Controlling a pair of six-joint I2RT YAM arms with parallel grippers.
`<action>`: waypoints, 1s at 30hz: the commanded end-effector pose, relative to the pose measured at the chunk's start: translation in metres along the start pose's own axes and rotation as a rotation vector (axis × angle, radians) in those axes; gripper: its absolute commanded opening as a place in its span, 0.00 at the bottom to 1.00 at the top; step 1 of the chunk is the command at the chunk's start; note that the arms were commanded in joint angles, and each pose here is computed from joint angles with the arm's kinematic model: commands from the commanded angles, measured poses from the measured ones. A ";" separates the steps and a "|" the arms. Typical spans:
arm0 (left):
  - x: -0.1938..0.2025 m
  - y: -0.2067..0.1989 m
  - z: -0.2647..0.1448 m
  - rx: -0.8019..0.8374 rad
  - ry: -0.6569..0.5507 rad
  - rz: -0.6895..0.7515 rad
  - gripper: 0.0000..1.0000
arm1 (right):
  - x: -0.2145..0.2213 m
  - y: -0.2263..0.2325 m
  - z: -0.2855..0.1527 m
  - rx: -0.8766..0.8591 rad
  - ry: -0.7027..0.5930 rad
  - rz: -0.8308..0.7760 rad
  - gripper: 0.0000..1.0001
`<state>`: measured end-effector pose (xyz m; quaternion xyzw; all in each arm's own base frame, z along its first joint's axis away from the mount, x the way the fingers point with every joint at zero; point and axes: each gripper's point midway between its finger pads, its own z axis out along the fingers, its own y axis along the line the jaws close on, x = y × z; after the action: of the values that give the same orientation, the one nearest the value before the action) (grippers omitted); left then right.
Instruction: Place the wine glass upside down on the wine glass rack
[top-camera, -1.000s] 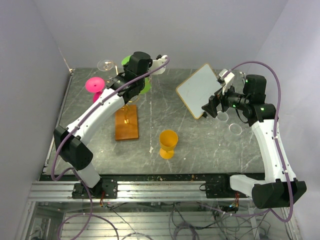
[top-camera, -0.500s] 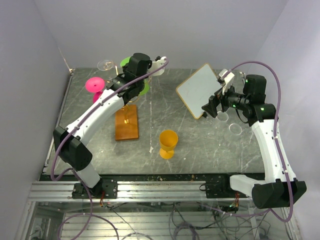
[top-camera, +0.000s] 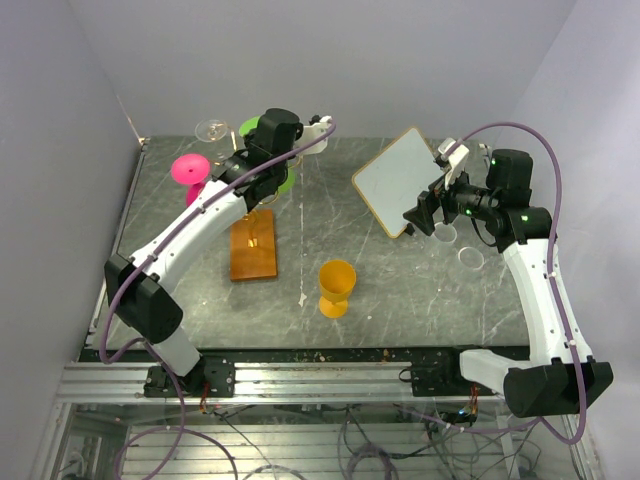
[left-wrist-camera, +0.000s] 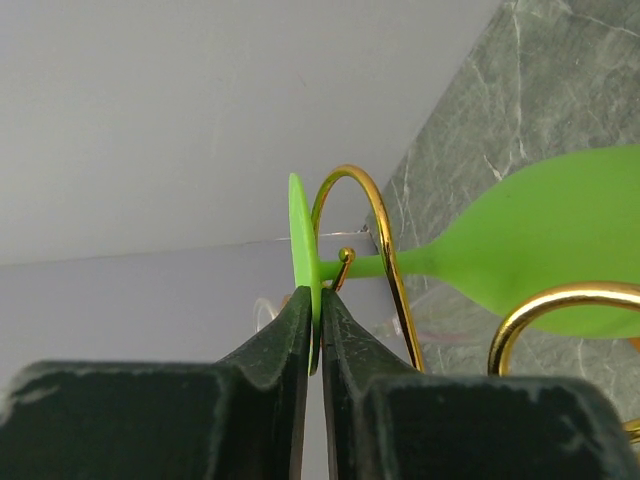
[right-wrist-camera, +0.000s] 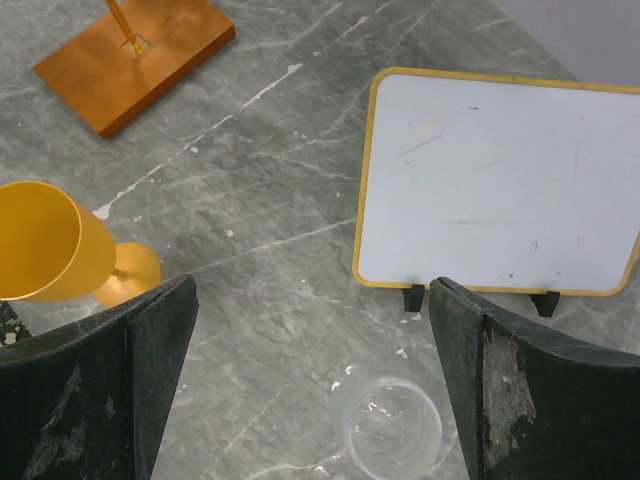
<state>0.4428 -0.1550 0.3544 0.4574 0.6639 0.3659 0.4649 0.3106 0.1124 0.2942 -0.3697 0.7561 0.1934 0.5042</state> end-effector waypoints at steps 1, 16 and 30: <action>0.007 0.017 -0.009 -0.043 0.011 -0.018 0.20 | -0.010 -0.005 -0.002 0.013 -0.026 -0.012 1.00; 0.011 0.019 -0.016 -0.050 0.003 -0.022 0.33 | -0.010 -0.007 -0.002 0.015 -0.021 -0.011 1.00; 0.015 0.021 -0.027 -0.035 -0.017 -0.020 0.40 | -0.010 -0.007 -0.002 0.015 -0.024 -0.012 1.00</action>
<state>0.4293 -0.1452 0.3596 0.4576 0.6605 0.3673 0.4684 0.3123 0.1120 0.2919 -0.3684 0.7584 0.1943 0.5012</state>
